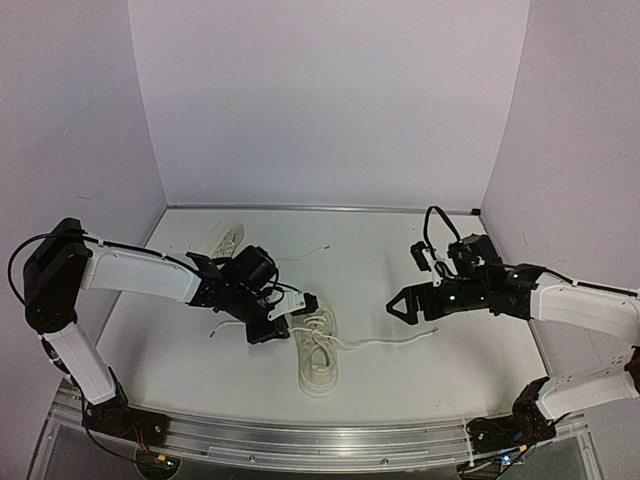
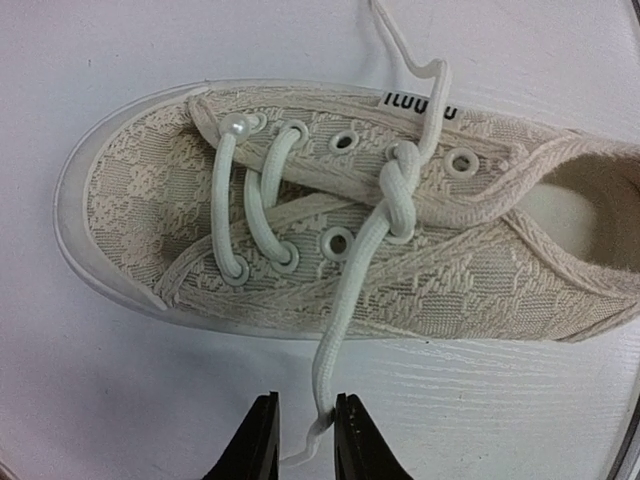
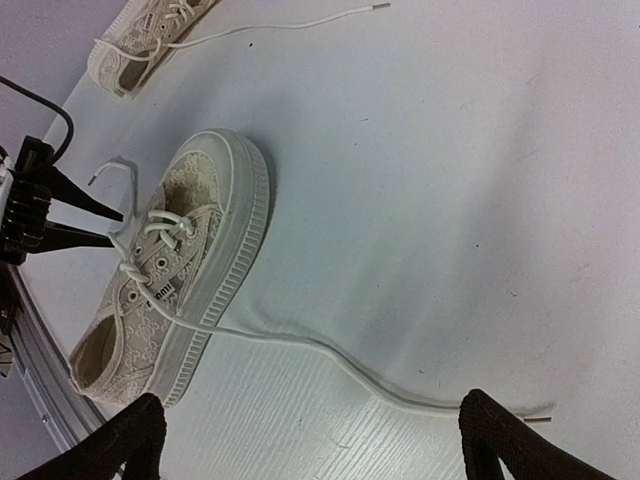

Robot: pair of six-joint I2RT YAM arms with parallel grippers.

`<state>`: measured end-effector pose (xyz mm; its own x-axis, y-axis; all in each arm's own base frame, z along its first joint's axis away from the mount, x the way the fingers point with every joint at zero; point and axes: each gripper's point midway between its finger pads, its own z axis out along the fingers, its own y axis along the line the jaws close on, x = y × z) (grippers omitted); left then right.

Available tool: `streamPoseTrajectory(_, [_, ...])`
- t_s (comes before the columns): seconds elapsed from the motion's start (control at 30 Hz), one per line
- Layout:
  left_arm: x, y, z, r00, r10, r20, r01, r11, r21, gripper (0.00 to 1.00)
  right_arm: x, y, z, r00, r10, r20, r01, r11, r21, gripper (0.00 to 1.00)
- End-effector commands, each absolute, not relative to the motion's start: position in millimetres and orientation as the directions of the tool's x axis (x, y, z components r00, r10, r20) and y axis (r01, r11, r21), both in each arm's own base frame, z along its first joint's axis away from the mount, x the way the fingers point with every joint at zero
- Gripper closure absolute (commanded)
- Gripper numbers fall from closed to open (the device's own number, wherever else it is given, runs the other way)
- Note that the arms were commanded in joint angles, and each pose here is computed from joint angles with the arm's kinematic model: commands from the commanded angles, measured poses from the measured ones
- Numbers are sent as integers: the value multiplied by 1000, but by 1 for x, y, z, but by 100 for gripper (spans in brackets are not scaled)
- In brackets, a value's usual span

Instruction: Tie the shoes

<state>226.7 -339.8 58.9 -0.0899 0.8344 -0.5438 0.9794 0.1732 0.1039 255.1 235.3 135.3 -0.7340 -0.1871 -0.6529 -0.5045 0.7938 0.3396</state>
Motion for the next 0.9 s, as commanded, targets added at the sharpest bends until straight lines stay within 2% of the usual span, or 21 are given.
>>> streamPoseTrajectory(0.0, [228, -345, 58, -74, 831, -551, 983, 154, 100, 85, 261, 232, 141, -729, -163, -665, -485, 808, 334, 2])
streamPoseTrajectory(0.13, [226, -347, 67, -77, 820, -567, 983, 158, 95, 100, 261, 228, 138, -739, -153, -657, -461, 825, 326, 2])
streamPoseTrajectory(0.33, [222, -355, 107, -57, 754, -654, 977, 176, 118, 100, 258, 225, 124, -764, -158, -625, -441, 835, 328, 3])
streamPoseTrajectory(0.6, [214, -369, 150, -18, 663, -748, 978, 169, 126, 100, 256, 219, 104, -804, -163, -572, -396, 864, 310, 10])
streamPoseTrajectory(0.87, [207, -383, 155, 4, 640, -769, 982, 144, 125, 100, 252, 214, 69, -875, -147, -460, -311, 900, 305, 28])
